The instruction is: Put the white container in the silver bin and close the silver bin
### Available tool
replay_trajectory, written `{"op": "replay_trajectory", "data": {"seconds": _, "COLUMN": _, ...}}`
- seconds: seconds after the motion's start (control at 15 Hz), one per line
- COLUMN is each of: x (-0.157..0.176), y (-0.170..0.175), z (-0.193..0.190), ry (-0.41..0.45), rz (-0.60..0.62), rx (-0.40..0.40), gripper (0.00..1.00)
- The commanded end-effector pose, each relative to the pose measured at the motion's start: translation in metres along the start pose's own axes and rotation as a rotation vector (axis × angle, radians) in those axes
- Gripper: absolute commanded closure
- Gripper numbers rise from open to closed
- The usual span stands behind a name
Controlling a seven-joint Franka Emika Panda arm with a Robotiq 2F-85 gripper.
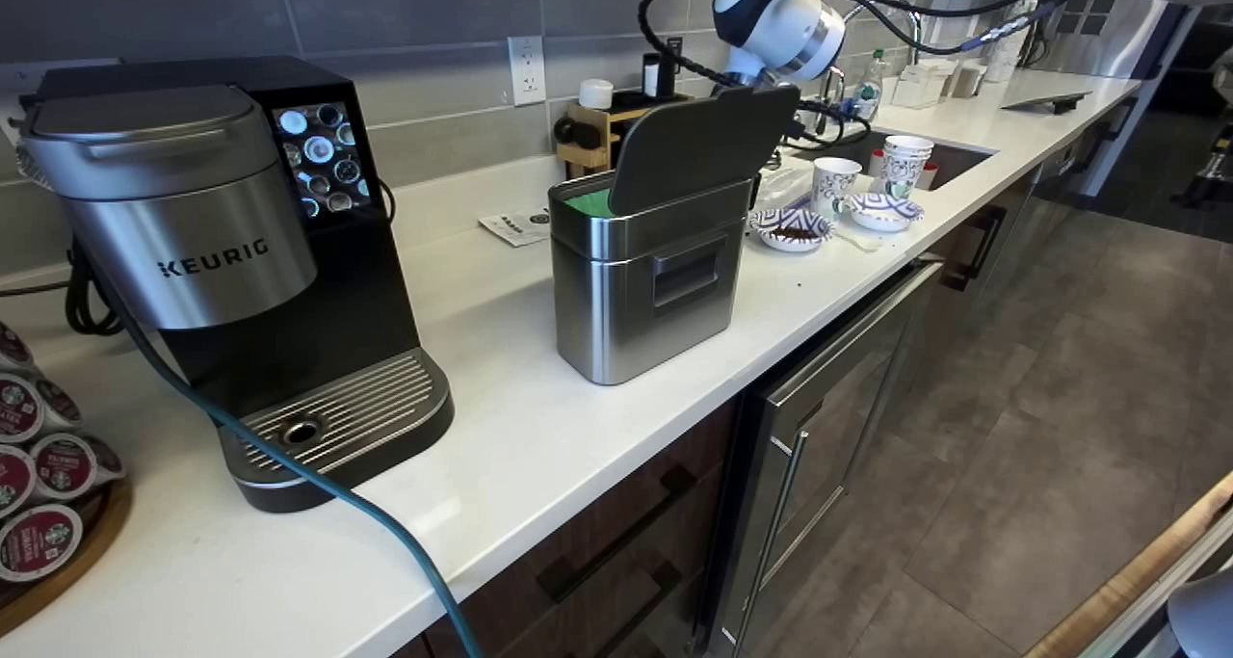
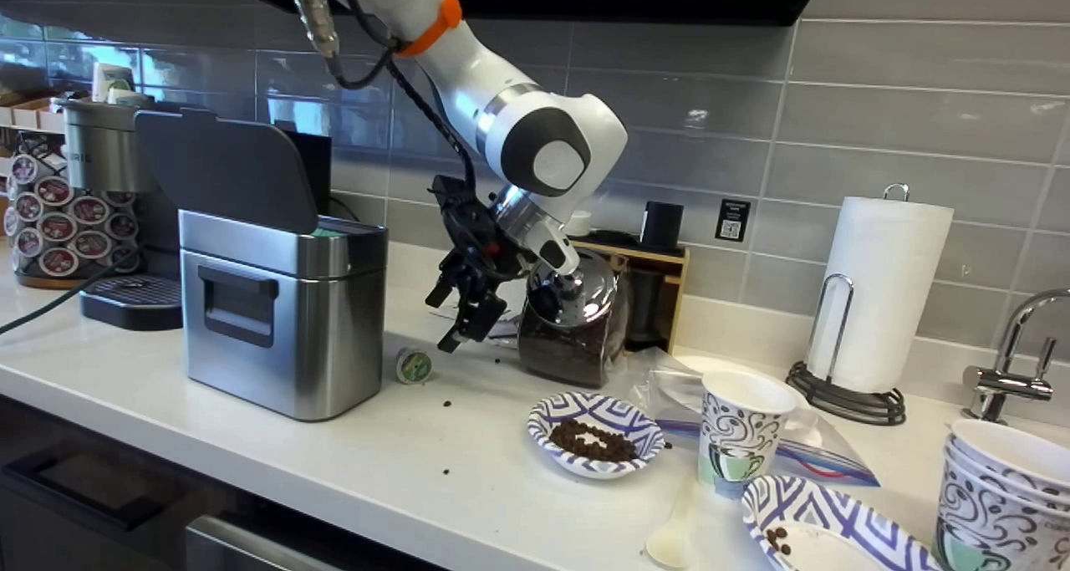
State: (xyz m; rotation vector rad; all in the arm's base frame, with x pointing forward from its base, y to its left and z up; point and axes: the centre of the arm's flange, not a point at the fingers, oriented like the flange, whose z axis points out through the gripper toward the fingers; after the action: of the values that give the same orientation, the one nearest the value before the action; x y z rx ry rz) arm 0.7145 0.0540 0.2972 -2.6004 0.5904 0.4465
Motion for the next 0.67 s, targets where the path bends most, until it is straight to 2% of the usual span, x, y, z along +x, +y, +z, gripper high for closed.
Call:
{"op": "replay_trajectory", "data": {"seconds": 0.0, "x": 0.016, "y": -0.021, "z": 0.016, "ry": -0.015, "rz": 0.003, "rx": -0.01, "gripper": 0.0}}
{"op": "replay_trajectory", "data": {"seconds": 0.6, "x": 0.022, "y": -0.034, "z": 0.042, "ry": -0.05, "rz": -0.027, "rx": -0.065, "gripper": 0.0}}
